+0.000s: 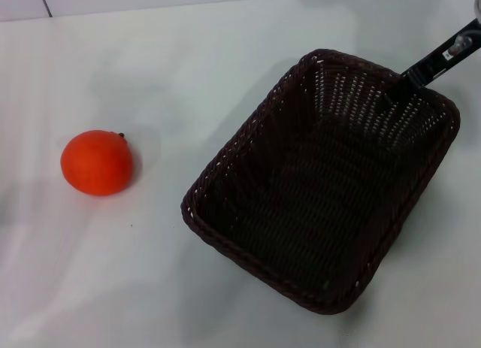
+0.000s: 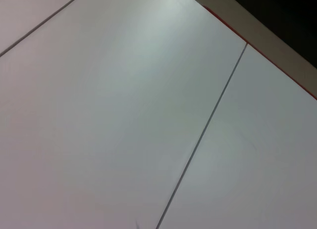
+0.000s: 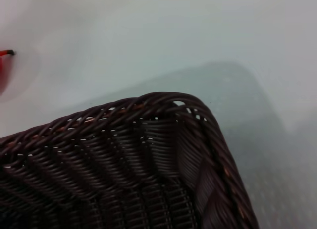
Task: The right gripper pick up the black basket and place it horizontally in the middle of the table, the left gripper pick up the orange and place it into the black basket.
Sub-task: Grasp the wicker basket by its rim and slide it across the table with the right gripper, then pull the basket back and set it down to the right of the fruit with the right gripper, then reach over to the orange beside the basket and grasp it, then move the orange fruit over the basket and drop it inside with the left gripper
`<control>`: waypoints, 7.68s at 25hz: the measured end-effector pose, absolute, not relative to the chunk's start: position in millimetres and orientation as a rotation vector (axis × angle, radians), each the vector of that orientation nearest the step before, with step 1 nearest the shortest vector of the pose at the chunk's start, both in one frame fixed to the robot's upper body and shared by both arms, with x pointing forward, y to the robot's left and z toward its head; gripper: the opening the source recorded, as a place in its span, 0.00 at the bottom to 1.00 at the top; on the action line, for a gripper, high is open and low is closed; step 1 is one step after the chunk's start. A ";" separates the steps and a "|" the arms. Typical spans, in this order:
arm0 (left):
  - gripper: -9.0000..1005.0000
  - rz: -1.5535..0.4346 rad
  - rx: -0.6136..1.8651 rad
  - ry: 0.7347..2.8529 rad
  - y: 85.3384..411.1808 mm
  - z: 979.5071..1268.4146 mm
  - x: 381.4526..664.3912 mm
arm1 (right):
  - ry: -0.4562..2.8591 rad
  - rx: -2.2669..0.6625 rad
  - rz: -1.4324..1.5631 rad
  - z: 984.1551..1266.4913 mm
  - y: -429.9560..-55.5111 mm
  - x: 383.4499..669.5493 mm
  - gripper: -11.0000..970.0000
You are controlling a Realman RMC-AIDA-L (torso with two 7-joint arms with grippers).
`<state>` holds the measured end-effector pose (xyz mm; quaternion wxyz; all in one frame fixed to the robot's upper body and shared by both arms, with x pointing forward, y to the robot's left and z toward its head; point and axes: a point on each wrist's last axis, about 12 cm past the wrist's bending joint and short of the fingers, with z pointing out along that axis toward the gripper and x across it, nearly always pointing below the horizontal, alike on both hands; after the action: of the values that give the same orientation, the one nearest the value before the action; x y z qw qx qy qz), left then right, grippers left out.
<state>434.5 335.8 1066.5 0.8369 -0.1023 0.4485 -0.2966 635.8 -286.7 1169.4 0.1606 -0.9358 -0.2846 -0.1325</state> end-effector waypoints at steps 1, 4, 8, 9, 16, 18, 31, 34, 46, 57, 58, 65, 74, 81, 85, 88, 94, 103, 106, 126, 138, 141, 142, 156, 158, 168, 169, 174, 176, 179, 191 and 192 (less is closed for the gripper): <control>0.78 -0.627 -0.218 0.951 335.9 1066.3 434.6 | -0.814 -2.669 -0.378 1169.0 -286.5 635.6 0.70; 0.78 -0.626 -0.219 0.953 336.0 1066.0 434.7 | -0.820 -2.668 -0.375 1167.9 -287.1 635.0 0.57; 0.78 -0.624 -0.222 0.956 336.3 1065.6 434.6 | -0.827 -2.665 -0.366 1165.8 -289.4 633.0 0.42; 0.78 -0.624 -0.223 0.958 336.3 1065.5 434.6 | -0.823 -2.665 -0.366 1165.4 -290.3 632.6 0.38; 0.78 -0.628 -0.226 0.960 336.3 1065.4 435.6 | -0.752 -2.639 -0.362 1165.4 -300.9 626.9 0.23; 0.78 -0.627 -0.225 0.959 336.6 1065.6 435.7 | -0.703 -2.603 -0.370 1167.6 -306.1 623.8 0.23; 0.78 -0.638 -0.204 0.947 339.4 1071.3 440.9 | -0.276 -2.251 -0.494 1158.6 -351.2 591.1 0.23; 0.78 -0.641 -0.200 0.945 338.7 1072.2 443.2 | -0.207 -2.195 -0.510 1150.4 -354.9 585.1 0.24; 0.78 -0.643 -0.181 0.958 336.9 1075.5 454.9 | 0.098 -2.086 -0.630 1103.6 -346.7 574.7 0.28; 0.78 -0.648 -0.186 0.959 336.1 1076.1 458.6 | 0.217 -2.068 -0.636 1076.5 -318.3 573.3 0.33; 0.78 -0.648 -0.186 0.959 336.1 1076.1 458.7 | 0.222 -2.067 -0.635 1075.4 -316.3 573.5 0.33; 0.78 -0.649 -0.186 0.963 335.6 1076.0 459.7 | 0.250 -2.058 -0.623 1070.8 -309.5 574.0 0.36; 0.78 -0.645 -0.191 0.980 334.9 1075.2 463.9 | 0.266 -2.041 -0.584 1072.1 -309.0 572.2 0.39; 0.78 -0.648 -0.192 0.996 333.5 1074.5 468.0 | 0.217 -2.005 -0.532 1081.6 -311.0 567.9 0.67; 0.78 -0.646 -0.189 1.040 333.7 1071.4 470.5 | 0.199 -1.991 -0.535 1091.4 -324.0 566.7 0.79; 0.78 -0.640 -0.200 1.084 334.7 1066.2 469.3 | 0.202 -1.997 -0.562 1099.7 -336.0 569.1 0.86; 0.78 -0.645 -0.175 1.213 336.3 1053.1 463.2 | 0.219 -2.040 -0.659 1114.7 -357.5 578.3 0.90; 0.78 -0.691 0.051 1.519 334.5 1028.7 454.9 | 0.236 -2.091 -0.811 1126.4 -358.6 605.6 0.90; 0.78 -0.670 0.132 1.612 329.5 1019.9 457.1 | 0.195 -2.096 -0.844 1131.0 -351.4 613.9 0.90; 0.78 -0.654 0.310 1.808 300.0 998.4 471.6 | 0.176 -2.084 -0.942 1121.3 -340.5 617.7 0.89; 0.47 -0.679 0.366 1.817 290.6 998.7 476.9 | 0.169 -2.092 -0.961 1117.7 -338.0 617.8 0.89; 0.35 -0.678 0.361 1.815 290.9 999.0 477.2 | 0.162 -2.093 -0.966 1117.1 -336.5 618.0 0.88; 0.31 -0.677 0.360 1.815 290.9 999.0 477.2 | 0.161 -2.093 -0.967 1116.9 -336.1 618.1 0.88; 0.14 -0.672 0.253 1.709 307.9 1010.9 469.4 | 0.165 -2.089 -0.974 1116.5 -334.4 618.9 0.88; 0.13 -0.681 0.220 1.657 313.0 1016.4 465.8 | 0.164 -2.075 -0.987 1117.5 -333.7 619.4 0.88; 0.08 -0.898 0.198 1.307 304.6 1061.0 468.1 | 0.139 -2.015 -1.072 1117.0 -325.2 621.0 0.88; 0.07 -0.931 0.207 1.291 298.3 1064.3 473.5 | 0.130 -2.015 -1.079 1117.0 -323.3 621.9 0.88; 0.07 -1.058 0.285 1.292 258.3 1073.1 503.5 | 0.084 -2.020 -1.106 1116.3 -312.9 626.0 0.88; 0.08 -1.091 0.312 1.324 245.0 1073.3 513.6 | 0.077 -2.022 -1.112 1115.9 -310.6 626.8 0.88; 0.12 -1.132 0.338 1.388 228.9 1072.2 525.8 | 0.070 -2.027 -1.127 1115.1 -309.2 627.7 0.88; 0.36 -1.177 0.368 1.414 215.0 1071.7 529.5 | 0.060 -1.989 -1.214 1116.5 -304.4 631.4 0.88; 0.39 -1.174 0.367 1.400 216.8 1072.4 528.0 | 0.060 -1.989 -1.214 1116.5 -304.4 631.4 0.88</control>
<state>528.0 216.8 1072.4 0.5962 0.1582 0.6032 -0.5057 631.4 -304.4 1116.5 0.3941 -0.7842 0.0237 -0.4787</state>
